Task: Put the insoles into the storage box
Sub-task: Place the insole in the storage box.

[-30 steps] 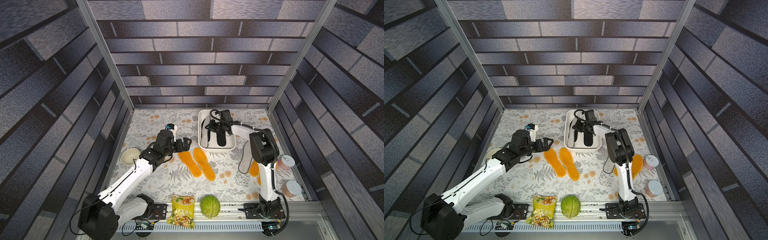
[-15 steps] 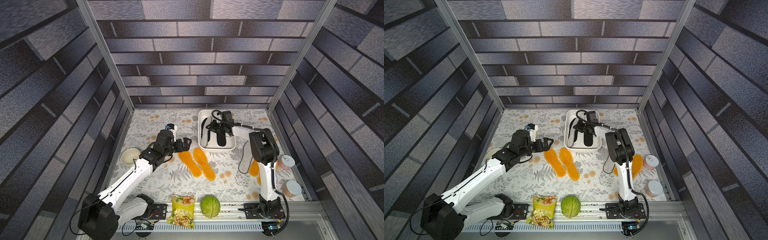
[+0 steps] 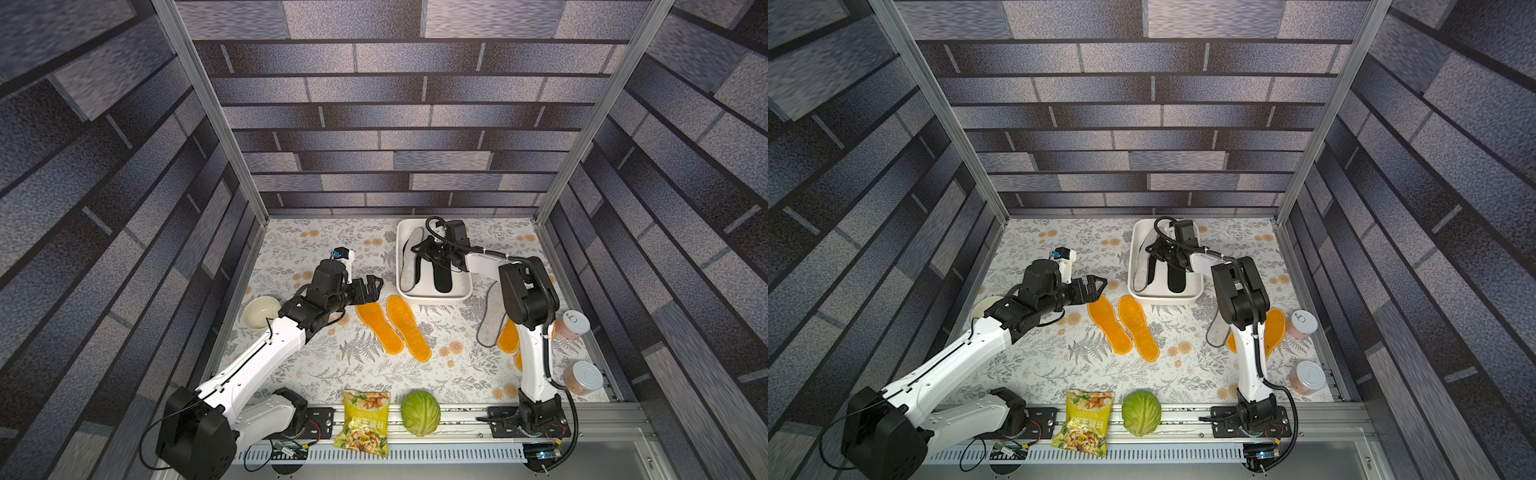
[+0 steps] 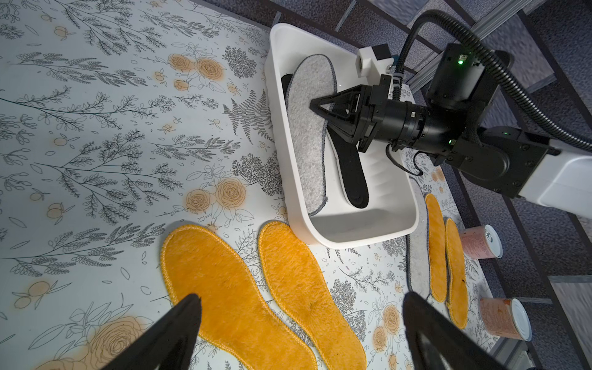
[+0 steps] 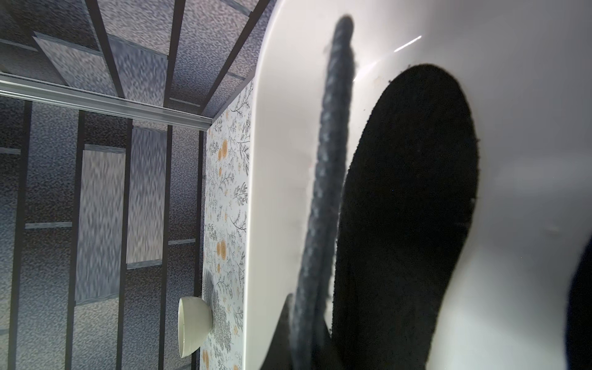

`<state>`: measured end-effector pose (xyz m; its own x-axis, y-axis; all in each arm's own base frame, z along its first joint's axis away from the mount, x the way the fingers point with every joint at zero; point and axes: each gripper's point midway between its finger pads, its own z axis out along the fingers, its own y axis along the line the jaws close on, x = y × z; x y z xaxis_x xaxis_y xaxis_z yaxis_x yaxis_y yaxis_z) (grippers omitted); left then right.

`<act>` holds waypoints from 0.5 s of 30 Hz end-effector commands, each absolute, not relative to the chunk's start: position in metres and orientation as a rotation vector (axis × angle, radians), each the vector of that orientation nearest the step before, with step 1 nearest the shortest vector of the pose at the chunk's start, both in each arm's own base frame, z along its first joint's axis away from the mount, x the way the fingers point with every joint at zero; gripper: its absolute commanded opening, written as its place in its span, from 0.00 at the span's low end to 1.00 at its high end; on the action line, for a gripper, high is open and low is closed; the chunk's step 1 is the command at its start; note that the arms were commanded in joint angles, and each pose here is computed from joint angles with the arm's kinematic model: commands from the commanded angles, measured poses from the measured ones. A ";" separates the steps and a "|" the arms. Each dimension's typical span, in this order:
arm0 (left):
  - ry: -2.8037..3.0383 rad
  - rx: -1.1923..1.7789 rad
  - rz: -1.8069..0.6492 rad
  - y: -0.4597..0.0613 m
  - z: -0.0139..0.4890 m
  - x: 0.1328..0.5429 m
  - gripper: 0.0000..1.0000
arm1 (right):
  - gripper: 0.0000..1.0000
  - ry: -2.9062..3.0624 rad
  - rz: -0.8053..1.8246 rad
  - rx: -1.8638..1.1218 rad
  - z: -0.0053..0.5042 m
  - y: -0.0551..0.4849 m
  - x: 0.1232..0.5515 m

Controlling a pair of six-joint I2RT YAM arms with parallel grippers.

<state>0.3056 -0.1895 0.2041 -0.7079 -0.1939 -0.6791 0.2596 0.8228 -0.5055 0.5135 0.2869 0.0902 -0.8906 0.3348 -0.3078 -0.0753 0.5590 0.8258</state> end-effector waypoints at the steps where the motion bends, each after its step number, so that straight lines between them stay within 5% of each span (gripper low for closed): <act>1: 2.242 0.037 -0.771 -0.190 0.203 0.305 1.00 | 0.08 2.391 1.285 0.211 0.080 0.285 0.512; 15: 2.244 0.035 -0.776 -0.190 0.202 0.305 1.00 | 0.08 2.467 1.198 0.262 0.061 0.272 0.512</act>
